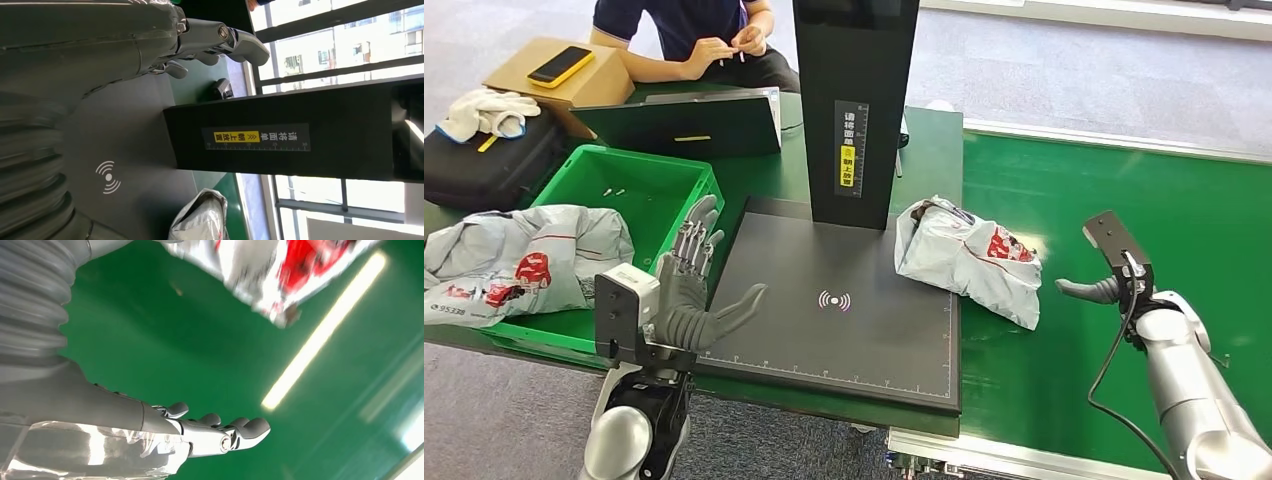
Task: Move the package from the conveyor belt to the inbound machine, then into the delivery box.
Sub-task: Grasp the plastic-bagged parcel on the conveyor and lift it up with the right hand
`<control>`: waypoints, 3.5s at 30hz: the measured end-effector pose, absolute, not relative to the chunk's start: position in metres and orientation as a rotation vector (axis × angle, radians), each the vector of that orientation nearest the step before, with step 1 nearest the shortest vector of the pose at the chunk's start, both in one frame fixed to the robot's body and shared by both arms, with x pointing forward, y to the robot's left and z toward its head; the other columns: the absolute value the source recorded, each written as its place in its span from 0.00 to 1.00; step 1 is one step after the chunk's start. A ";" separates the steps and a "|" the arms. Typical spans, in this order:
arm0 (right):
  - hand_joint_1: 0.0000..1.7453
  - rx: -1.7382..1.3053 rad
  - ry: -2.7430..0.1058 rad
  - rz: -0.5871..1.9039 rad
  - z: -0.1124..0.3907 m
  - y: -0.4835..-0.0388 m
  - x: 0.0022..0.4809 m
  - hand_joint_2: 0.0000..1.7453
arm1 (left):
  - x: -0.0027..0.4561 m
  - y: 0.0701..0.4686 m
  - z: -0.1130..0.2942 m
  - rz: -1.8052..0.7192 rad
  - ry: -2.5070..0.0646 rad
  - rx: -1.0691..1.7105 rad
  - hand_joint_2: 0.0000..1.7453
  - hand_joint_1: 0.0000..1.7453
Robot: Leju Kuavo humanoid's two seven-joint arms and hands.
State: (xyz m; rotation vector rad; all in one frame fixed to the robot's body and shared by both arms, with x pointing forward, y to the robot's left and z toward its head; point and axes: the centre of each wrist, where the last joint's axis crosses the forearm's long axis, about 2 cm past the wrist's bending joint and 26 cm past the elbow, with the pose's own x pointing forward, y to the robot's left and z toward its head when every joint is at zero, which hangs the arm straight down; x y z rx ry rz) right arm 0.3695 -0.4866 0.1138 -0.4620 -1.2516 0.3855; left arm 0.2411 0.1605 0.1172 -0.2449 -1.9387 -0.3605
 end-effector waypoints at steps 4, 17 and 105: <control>0.00 -0.385 -1.271 0.396 0.100 -0.473 0.365 1.00 | 0.240 0.161 0.117 -0.371 -1.936 -0.246 1.00 0.00; 0.00 -0.334 -1.265 0.400 0.087 -0.457 0.361 1.00 | 0.239 0.161 0.116 -0.376 -1.933 -0.247 1.00 0.00; 1.00 -0.343 -1.215 0.577 0.069 -0.373 0.373 1.00 | 0.228 0.163 0.109 -0.426 -1.878 -0.229 1.00 0.00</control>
